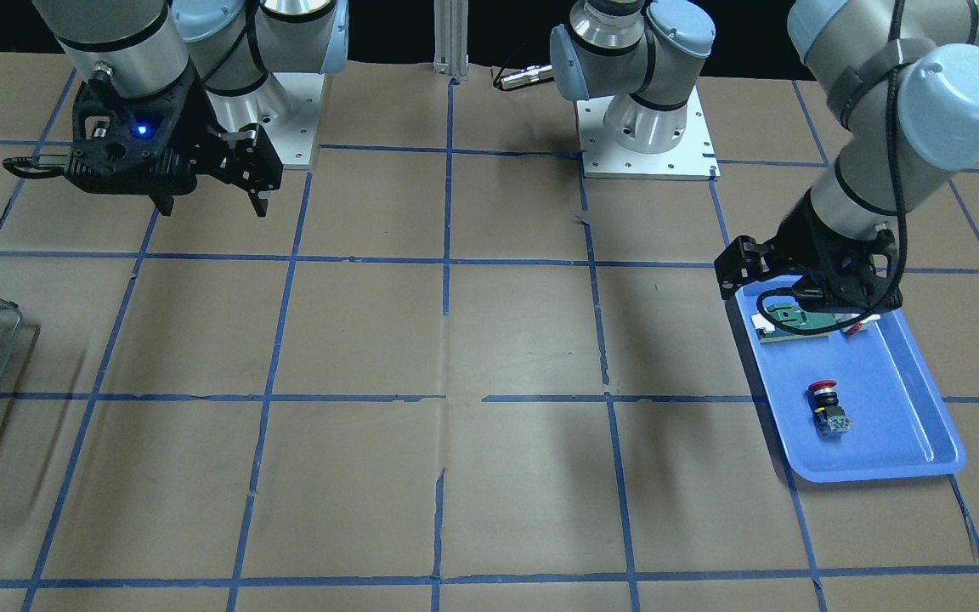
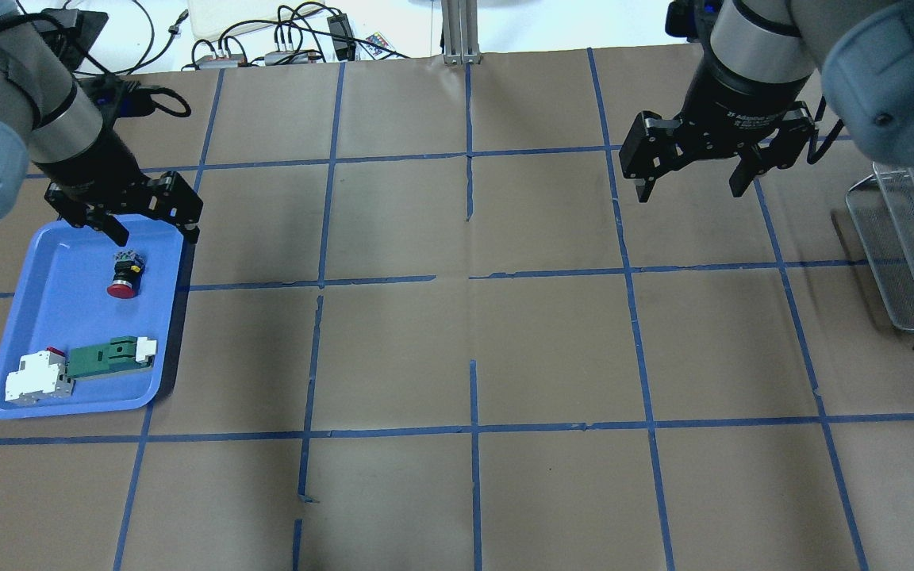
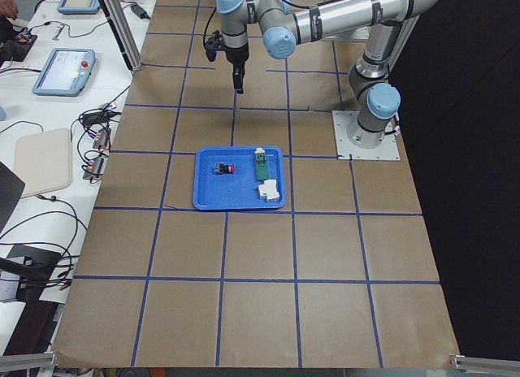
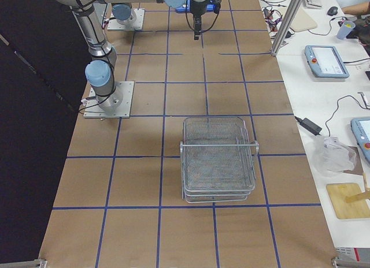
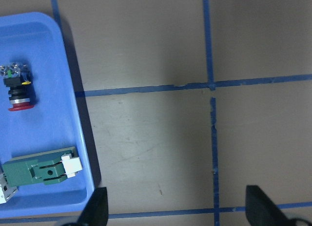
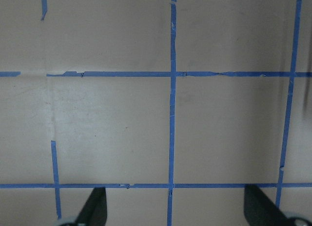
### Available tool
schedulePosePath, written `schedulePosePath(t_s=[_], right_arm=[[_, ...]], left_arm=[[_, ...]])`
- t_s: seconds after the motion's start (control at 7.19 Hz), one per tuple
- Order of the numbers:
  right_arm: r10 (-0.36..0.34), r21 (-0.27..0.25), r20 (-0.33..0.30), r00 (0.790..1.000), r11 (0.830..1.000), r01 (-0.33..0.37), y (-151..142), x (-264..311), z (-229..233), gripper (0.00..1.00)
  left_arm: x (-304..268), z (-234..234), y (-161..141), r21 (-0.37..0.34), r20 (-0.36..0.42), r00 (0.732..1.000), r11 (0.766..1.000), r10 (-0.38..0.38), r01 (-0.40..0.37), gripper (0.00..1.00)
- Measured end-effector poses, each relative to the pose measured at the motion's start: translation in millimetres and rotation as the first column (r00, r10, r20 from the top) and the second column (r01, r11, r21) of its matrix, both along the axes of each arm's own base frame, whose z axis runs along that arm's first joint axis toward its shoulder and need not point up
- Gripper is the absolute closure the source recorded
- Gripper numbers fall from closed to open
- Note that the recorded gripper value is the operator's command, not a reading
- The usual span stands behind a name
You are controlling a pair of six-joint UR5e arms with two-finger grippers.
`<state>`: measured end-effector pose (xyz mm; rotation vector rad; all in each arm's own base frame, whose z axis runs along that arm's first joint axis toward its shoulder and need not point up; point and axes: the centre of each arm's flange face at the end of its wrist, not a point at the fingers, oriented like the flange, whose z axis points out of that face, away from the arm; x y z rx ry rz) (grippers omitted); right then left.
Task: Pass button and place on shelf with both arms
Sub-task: 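Move the left gripper down over the red push button in the blue tray, then close the left gripper on the red push button and lift it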
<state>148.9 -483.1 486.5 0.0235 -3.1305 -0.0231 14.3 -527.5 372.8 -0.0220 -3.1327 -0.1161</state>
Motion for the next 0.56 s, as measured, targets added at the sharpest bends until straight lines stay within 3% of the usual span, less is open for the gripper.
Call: schedulePosePath(t_s=[0.56], right_arm=[[0.0, 0.002, -0.004, 1.0, 1.0, 0.0, 1, 0, 1, 0.0]], left_arm=[[121, -124, -12, -0.074, -0.019, 0.997, 0.995, -0.072, 0.07, 0.05]])
